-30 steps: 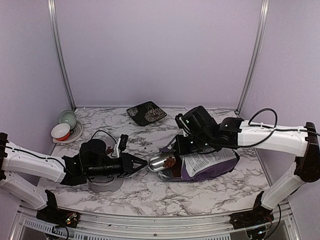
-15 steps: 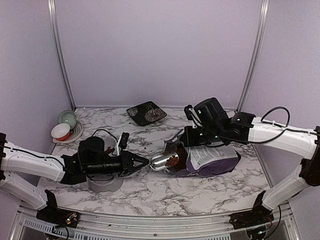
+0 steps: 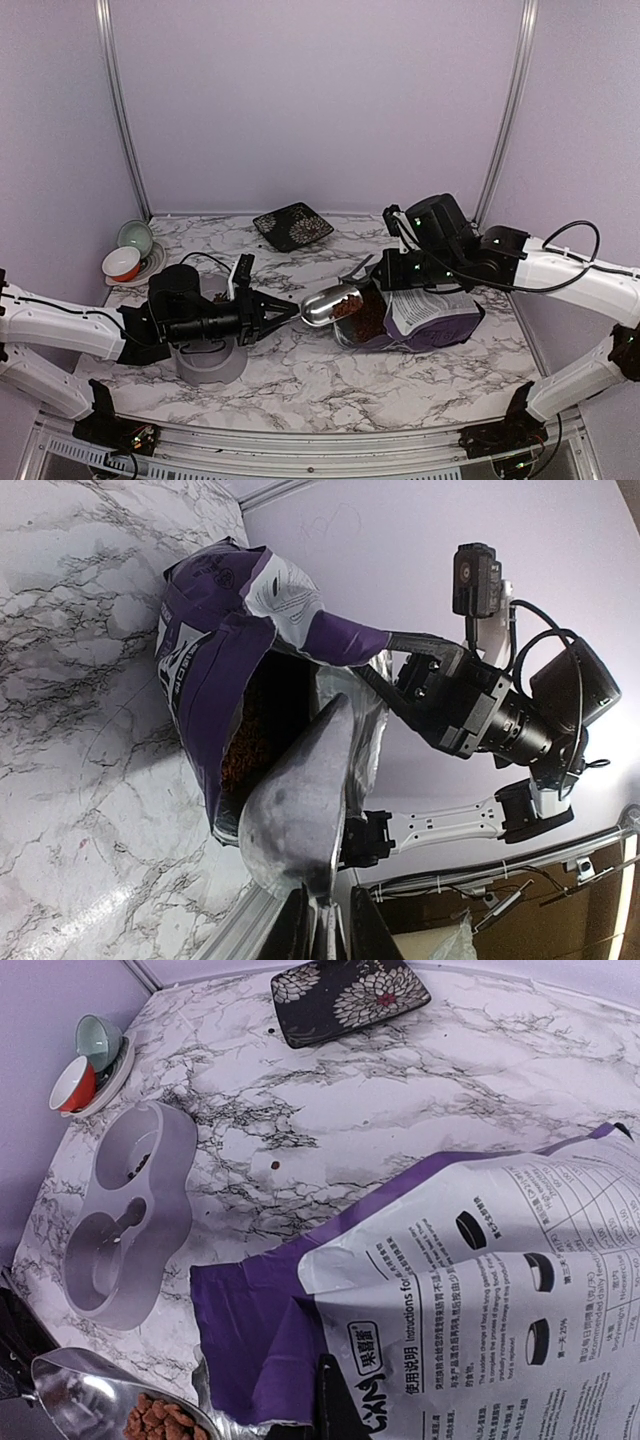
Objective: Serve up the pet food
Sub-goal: Collect the pet food from the pet food bag, then place the pet food in the pet food bowl.
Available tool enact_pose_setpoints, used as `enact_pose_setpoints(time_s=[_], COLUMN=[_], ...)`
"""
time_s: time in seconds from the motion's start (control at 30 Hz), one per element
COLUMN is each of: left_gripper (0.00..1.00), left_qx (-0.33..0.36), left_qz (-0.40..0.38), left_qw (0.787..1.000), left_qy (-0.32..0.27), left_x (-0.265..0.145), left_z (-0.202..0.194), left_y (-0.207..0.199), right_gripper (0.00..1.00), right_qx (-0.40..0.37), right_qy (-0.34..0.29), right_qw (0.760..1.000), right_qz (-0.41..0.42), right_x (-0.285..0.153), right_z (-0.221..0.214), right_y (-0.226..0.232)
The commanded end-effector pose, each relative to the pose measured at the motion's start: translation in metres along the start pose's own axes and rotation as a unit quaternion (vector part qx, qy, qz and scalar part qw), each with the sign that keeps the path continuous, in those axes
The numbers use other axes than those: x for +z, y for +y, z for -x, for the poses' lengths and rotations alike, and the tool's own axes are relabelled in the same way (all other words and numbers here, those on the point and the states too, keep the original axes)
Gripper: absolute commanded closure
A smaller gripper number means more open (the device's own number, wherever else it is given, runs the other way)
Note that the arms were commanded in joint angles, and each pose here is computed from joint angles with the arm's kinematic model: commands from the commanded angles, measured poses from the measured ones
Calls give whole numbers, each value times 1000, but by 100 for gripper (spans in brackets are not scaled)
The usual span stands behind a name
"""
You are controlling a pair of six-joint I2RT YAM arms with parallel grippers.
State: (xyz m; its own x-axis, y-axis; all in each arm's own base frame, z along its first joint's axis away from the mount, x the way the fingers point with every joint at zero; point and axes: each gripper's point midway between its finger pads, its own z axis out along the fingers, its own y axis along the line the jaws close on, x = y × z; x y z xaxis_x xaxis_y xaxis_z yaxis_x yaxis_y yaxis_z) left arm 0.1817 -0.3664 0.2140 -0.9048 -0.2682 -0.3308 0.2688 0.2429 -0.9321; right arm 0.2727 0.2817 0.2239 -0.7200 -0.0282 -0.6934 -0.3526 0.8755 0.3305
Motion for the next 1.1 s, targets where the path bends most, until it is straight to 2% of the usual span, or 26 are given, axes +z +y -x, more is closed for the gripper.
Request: enact_pose_setpoints(time_s=[0.0, 0.2, 1.07], left_gripper=[100, 100, 100], left_qx=[-5, -13, -27], left_qz=[-63, -70, -97], left_qw=[998, 997, 994], left_qy=[-18, -21, -48], left_x=[-4, -4, -16], left_z=[16, 19, 34], left_y=[-44, -50, -70], right_gripper=[100, 100, 100], right_qx=[8, 16, 16], right_qy=[-47, -53, -55], right_qw=[999, 998, 998], right_qz=[-11, -27, -29], right_x=[-17, -18, -20], right_z=[22, 25, 18], right_y=[-8, -23, -29])
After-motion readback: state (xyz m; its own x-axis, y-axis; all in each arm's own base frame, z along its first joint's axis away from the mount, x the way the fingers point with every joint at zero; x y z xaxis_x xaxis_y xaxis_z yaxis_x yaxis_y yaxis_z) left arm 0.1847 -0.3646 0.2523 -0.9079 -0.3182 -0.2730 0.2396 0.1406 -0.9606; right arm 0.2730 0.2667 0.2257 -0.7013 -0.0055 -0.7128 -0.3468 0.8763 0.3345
